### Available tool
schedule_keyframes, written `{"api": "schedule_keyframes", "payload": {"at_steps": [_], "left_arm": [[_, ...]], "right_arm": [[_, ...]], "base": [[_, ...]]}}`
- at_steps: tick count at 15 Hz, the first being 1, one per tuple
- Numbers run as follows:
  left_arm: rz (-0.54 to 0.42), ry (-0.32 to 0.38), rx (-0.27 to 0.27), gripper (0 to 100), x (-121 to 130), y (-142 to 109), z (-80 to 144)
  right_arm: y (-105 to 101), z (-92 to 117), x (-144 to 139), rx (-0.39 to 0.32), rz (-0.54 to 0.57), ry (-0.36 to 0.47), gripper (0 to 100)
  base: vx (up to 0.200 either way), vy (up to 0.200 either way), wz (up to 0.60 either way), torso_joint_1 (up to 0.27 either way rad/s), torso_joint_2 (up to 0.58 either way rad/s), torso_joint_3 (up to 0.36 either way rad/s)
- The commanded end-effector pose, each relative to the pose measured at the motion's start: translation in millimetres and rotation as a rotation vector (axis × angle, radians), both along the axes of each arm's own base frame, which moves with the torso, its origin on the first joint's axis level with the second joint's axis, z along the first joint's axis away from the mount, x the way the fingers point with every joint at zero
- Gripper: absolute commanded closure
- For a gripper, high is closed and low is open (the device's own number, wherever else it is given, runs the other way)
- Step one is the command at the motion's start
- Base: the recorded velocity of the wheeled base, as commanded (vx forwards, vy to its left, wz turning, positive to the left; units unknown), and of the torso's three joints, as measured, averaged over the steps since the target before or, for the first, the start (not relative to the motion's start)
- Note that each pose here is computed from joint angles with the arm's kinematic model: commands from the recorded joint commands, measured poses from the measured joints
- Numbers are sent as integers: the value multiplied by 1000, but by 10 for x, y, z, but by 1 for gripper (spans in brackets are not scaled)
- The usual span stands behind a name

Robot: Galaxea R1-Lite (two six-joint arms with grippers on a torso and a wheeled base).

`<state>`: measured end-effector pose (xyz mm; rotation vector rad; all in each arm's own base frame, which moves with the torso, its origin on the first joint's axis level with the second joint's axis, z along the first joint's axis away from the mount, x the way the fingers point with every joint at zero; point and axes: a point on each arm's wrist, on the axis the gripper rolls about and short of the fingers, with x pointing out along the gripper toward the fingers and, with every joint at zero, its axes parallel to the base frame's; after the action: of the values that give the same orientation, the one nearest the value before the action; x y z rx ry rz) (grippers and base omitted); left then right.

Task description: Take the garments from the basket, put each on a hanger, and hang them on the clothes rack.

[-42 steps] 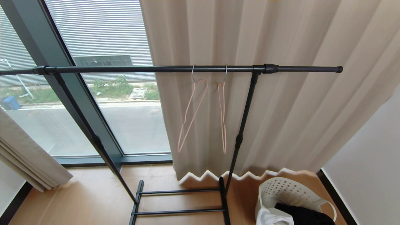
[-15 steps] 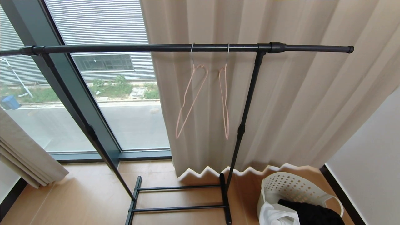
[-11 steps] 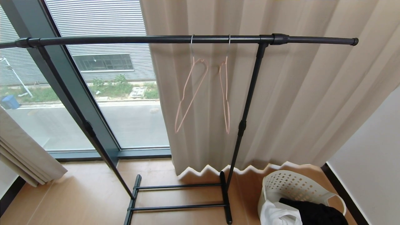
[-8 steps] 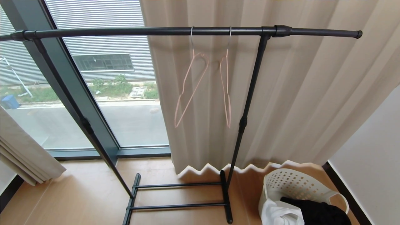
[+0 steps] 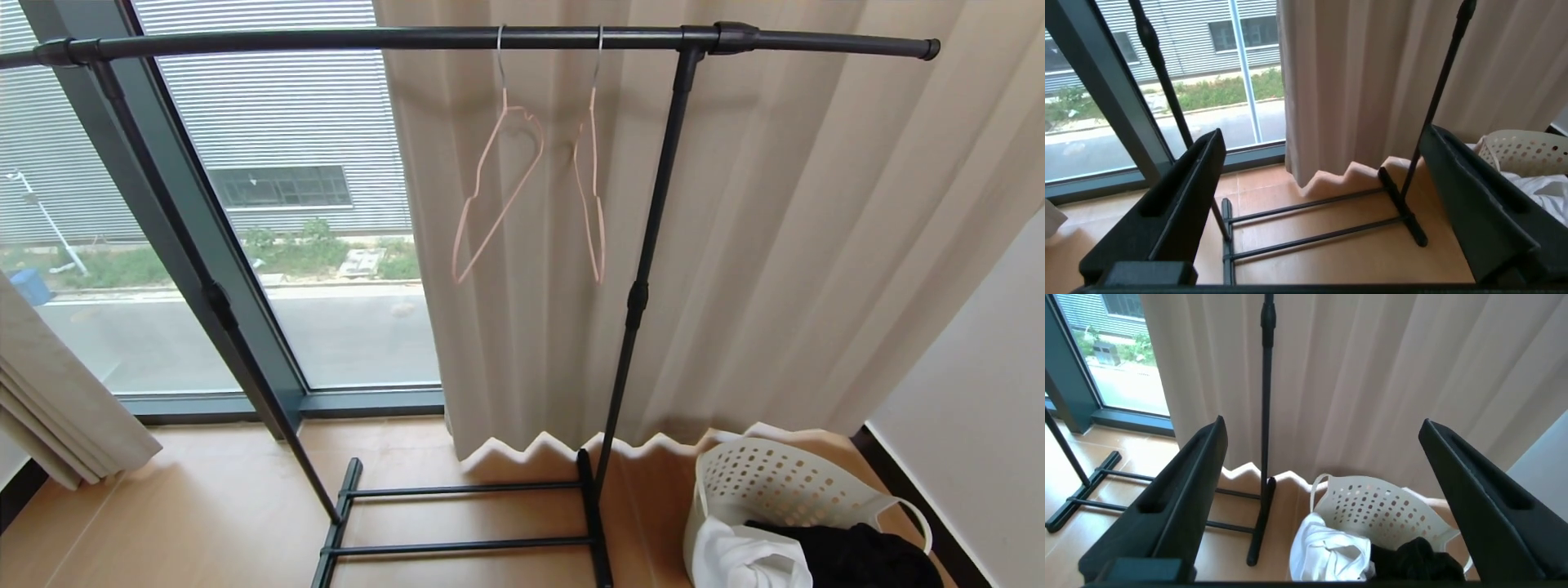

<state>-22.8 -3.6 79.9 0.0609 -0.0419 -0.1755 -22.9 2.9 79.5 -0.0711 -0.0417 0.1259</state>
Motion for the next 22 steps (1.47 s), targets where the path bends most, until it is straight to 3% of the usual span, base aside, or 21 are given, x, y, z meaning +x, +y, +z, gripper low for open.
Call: {"api": "schedule_keyframes", "payload": {"at_steps": [1, 6, 20, 22], "left_arm": [[0, 0, 0, 0, 1, 0, 1], [0, -2, 2, 0, 1, 0, 3], [-1, -2, 0, 0, 1, 0, 3], [-1, -2, 0, 0, 1, 0, 3]], "right_arm": [[0, 1, 0, 0, 2, -1, 0], [0, 1, 0, 1, 0, -1, 0], [0, 1, 0, 1, 0, -1, 0], [0, 1, 0, 1, 0, -1, 0]], "base": [[0, 0, 0, -188, 525, 535], [0, 0, 0, -145, 442, 425], [0, 0, 0, -7, 22, 57], [0, 0, -600, -76, 269, 222]]}}
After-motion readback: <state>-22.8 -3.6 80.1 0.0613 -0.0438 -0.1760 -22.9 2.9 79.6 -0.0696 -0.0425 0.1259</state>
